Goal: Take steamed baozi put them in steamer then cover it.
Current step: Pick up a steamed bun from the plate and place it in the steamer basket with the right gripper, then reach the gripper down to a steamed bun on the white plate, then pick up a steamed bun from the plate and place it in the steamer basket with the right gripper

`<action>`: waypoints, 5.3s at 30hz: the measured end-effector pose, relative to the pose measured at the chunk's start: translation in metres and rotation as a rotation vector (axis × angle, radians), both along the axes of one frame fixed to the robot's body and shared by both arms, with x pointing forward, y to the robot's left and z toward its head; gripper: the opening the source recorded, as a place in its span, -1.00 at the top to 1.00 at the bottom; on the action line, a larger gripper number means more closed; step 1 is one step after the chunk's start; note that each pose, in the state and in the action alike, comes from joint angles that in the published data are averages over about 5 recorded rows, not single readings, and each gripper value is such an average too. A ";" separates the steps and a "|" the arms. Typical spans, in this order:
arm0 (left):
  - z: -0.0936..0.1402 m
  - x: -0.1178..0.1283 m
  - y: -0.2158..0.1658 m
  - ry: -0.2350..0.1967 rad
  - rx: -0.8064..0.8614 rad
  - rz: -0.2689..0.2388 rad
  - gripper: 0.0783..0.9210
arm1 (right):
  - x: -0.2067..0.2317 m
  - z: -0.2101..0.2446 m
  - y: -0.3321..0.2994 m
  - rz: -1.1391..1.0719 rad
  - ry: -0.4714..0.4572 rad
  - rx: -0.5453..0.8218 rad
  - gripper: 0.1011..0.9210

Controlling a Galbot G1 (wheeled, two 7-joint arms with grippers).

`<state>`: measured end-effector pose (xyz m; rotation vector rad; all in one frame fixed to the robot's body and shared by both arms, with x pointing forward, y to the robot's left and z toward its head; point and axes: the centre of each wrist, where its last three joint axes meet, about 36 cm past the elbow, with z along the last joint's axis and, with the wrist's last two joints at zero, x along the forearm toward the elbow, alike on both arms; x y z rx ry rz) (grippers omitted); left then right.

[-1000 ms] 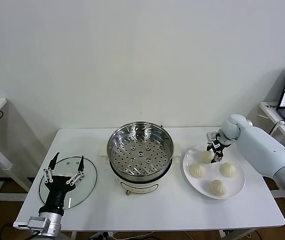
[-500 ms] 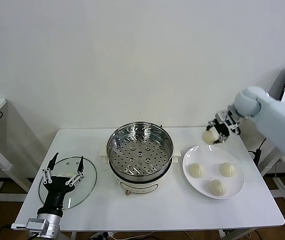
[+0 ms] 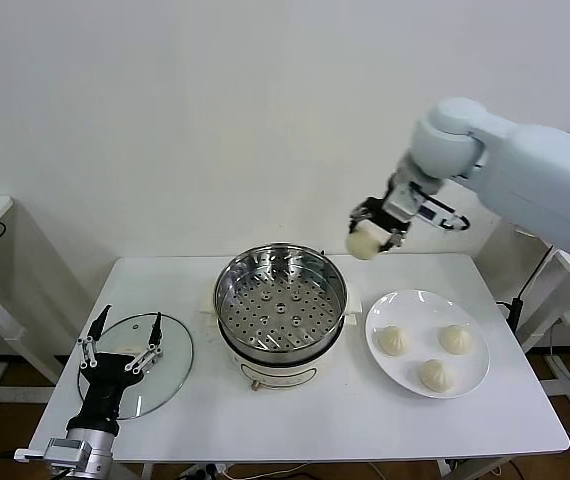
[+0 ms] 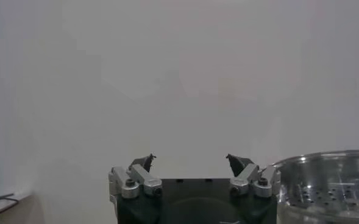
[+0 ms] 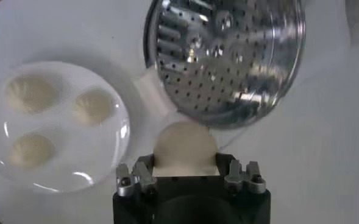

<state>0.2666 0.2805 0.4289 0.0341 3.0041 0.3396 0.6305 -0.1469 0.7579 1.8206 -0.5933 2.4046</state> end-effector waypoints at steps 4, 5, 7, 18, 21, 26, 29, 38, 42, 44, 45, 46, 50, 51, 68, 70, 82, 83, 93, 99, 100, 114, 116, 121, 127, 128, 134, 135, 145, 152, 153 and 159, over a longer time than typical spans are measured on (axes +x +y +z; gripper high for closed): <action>0.001 0.001 0.004 -0.003 0.009 0.001 -0.77 | 0.007 -0.007 0.036 0.097 -0.004 -0.040 -0.39; 0.001 0.002 0.005 -0.003 0.011 0.000 -0.77 | 0.009 -0.010 0.044 0.117 -0.004 -0.048 -0.39; 0.001 0.003 0.006 -0.003 0.013 0.000 -0.77 | 0.015 -0.018 0.059 0.155 0.000 -0.064 -0.39; -0.003 0.006 0.013 0.005 0.018 0.007 -0.77 | 0.048 -0.071 0.109 0.283 0.032 -0.120 -0.39; -0.003 0.006 0.014 0.006 0.019 0.009 -0.77 | 0.056 -0.084 0.115 0.296 0.041 -0.130 -0.39; -0.004 0.006 0.015 0.008 0.019 0.010 -0.77 | 0.068 -0.106 0.122 0.301 0.055 -0.141 -0.39; -0.004 0.005 0.015 0.008 0.019 0.010 -0.77 | 0.074 -0.119 0.122 0.295 0.064 -0.145 -0.39; -0.003 0.004 0.016 0.004 0.021 0.013 -0.77 | 0.083 -0.144 0.127 0.281 0.080 -0.148 -0.39; -0.003 0.004 0.016 0.004 0.021 0.015 -0.77 | 0.085 -0.148 0.127 0.276 0.083 -0.144 -0.53; -0.003 0.004 0.017 0.005 0.022 0.017 -0.77 | 0.085 -0.149 0.126 0.271 0.085 -0.139 -0.64; -0.003 0.003 0.017 0.006 0.022 0.018 -0.77 | 0.085 -0.148 0.125 0.267 0.086 -0.134 -0.69; -0.004 0.003 0.018 0.008 0.023 0.018 -0.77 | 0.085 -0.147 0.124 0.263 0.087 -0.129 -0.72; -0.006 0.004 0.019 0.013 0.025 0.021 -0.77 | 0.083 -0.135 0.117 0.236 0.088 -0.095 -0.76; -0.007 0.004 0.020 0.015 0.025 0.021 -0.77 | 0.082 -0.129 0.113 0.225 0.087 -0.085 -0.76; -0.011 -0.001 0.022 0.027 0.034 0.012 -0.77 | 0.053 -0.056 -0.064 -0.423 0.182 0.097 -0.76; -0.011 -0.002 0.022 0.028 0.035 0.008 -0.77 | 0.049 -0.065 -0.089 -0.529 0.208 0.112 -0.76; -0.011 -0.003 0.015 0.026 0.032 -0.008 -0.77 | 0.033 -0.150 -0.157 -0.941 0.349 0.175 -0.76; -0.011 -0.003 0.015 0.025 0.032 -0.008 -0.77 | 0.032 -0.156 -0.159 -0.963 0.357 0.179 -0.76; -0.012 -0.003 0.012 0.023 0.029 -0.010 -0.77 | 0.027 -0.213 -0.174 -1.115 0.389 0.193 -0.76; -0.013 -0.003 0.009 0.024 0.028 -0.013 -0.77 | 0.024 -0.241 -0.177 -1.164 0.392 0.198 -0.76; -0.013 -0.003 0.009 0.024 0.029 -0.014 -0.77 | 0.023 -0.246 -0.177 -1.170 0.393 0.199 -0.76; -0.014 -0.004 0.008 0.024 0.029 -0.015 -0.77 | 0.015 -0.286 -0.176 -1.213 0.386 0.200 -0.76; -0.014 -0.004 0.007 0.023 0.028 -0.016 -0.77 | 0.014 -0.288 -0.175 -1.213 0.385 0.201 -0.76; -0.014 -0.004 0.007 0.022 0.027 -0.016 -0.77 | 0.013 -0.293 -0.173 -1.213 0.382 0.200 -0.76; -0.013 -0.003 0.007 0.020 0.026 -0.015 -0.77 | 0.012 -0.297 -0.173 -1.214 0.378 0.196 -0.64; -0.013 -0.003 0.007 0.019 0.026 -0.015 -0.77 | 0.012 -0.297 -0.173 -1.214 0.377 0.196 -0.59; -0.014 -0.002 0.006 0.018 0.024 -0.016 -0.77 | 0.012 -0.299 -0.171 -1.208 0.372 0.194 -0.47; -0.014 -0.002 0.006 0.018 0.024 -0.016 -0.77 | 0.012 -0.299 -0.171 -1.208 0.371 0.194 -0.47; -0.014 -0.002 0.005 0.018 0.022 -0.014 -0.77 | 0.011 -0.285 -0.175 -1.209 0.371 0.200 -0.46; -0.011 -0.002 0.005 0.014 0.024 -0.015 -0.77 | 0.009 -0.244 -0.185 -1.215 0.376 0.226 -0.46; -0.011 -0.002 0.005 0.014 0.023 -0.015 -0.77 | 0.008 -0.235 -0.186 -1.214 0.376 0.230 -0.45; -0.010 -0.001 0.004 0.011 0.024 -0.019 -0.77 | 0.003 -0.171 -0.177 -1.200 0.366 0.260 -0.45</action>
